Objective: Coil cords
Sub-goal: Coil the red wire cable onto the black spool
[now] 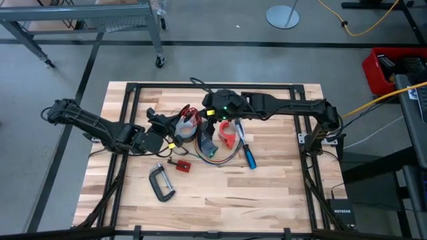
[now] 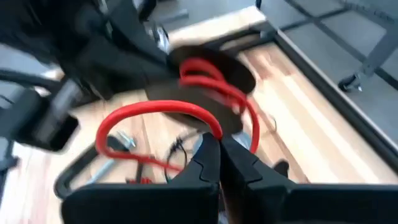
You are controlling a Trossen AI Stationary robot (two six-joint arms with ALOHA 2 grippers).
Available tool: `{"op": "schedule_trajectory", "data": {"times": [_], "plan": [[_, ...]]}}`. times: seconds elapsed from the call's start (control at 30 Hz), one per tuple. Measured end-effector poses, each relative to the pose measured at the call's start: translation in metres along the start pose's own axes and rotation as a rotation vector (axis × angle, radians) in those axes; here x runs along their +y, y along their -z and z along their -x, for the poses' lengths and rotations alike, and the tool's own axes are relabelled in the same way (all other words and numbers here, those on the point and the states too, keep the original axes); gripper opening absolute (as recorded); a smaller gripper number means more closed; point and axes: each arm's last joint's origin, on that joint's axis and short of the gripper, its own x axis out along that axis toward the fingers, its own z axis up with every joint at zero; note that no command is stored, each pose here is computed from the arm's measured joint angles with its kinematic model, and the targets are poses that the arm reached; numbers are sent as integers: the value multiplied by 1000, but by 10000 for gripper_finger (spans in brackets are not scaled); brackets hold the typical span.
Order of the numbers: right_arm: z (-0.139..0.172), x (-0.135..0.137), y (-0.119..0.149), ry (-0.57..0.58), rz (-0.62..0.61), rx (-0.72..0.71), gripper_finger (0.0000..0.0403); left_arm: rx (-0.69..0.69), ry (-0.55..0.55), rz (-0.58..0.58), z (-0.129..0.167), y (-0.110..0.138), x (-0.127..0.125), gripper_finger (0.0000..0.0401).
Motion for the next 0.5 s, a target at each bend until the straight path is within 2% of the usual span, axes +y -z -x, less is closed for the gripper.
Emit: {"op": "schedule_trajectory", "data": {"times": [0.27, 0.5], "plan": [[-10, -2, 8, 48, 11, 51, 0, -13, 5, 34, 0, -3, -1, 0], [-16, 7, 8, 19, 14, 16, 0, -19, -16, 94, -5, -5, 1, 0]]}}
